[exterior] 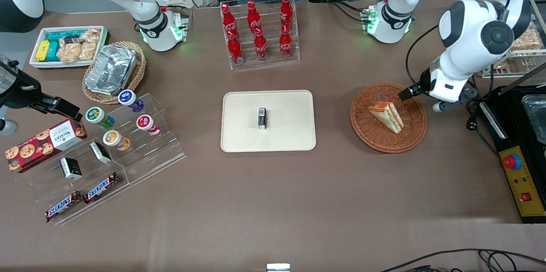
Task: Place sandwich from basket to tray
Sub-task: 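Move the left gripper over the wicker basket above the wrapped sandwich, then lower the open left gripper around the sandwich and close it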
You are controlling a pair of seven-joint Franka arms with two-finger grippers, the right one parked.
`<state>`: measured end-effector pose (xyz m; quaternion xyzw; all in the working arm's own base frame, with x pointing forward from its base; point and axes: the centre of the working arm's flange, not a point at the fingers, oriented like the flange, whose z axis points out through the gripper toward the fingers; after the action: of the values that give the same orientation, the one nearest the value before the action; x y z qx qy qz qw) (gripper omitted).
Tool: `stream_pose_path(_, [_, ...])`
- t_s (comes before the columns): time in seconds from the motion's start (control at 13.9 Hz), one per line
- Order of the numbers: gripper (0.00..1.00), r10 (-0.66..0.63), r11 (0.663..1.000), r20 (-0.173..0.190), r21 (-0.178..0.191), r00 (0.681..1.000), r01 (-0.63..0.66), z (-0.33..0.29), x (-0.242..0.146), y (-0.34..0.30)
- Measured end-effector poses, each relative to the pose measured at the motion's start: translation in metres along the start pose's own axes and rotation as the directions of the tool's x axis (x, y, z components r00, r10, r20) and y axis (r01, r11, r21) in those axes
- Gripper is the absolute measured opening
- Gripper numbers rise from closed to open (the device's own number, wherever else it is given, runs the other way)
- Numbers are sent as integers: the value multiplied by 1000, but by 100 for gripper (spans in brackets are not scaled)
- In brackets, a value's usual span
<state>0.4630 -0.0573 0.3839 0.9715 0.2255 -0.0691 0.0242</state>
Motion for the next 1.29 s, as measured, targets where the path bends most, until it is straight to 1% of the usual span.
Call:
stream_pose_path(0.14, [100,-32,999,12,-32,999,33,9,4,3])
stream_pose_path(0.29, [100,-63,997,10,-52,998,63,19,8,4])
stream_pose_path(0.43, [100,-93,994,7,-56,996,93,31,10,3])
stream_pose_path(0.65, [100,-135,989,-18,-66,991,134,56,10,-2])
stream_pose_path(0.79, [100,-154,986,-24,-64,988,152,74,6,-8])
stream_pose_path(0.94, [100,-170,984,-25,-63,985,168,81,5,-8])
stream_pose_path(1.08, [100,-200,978,-43,-76,979,196,85,4,2])
stream_pose_path(1.29, [100,-226,972,-46,-80,973,222,91,4,13])
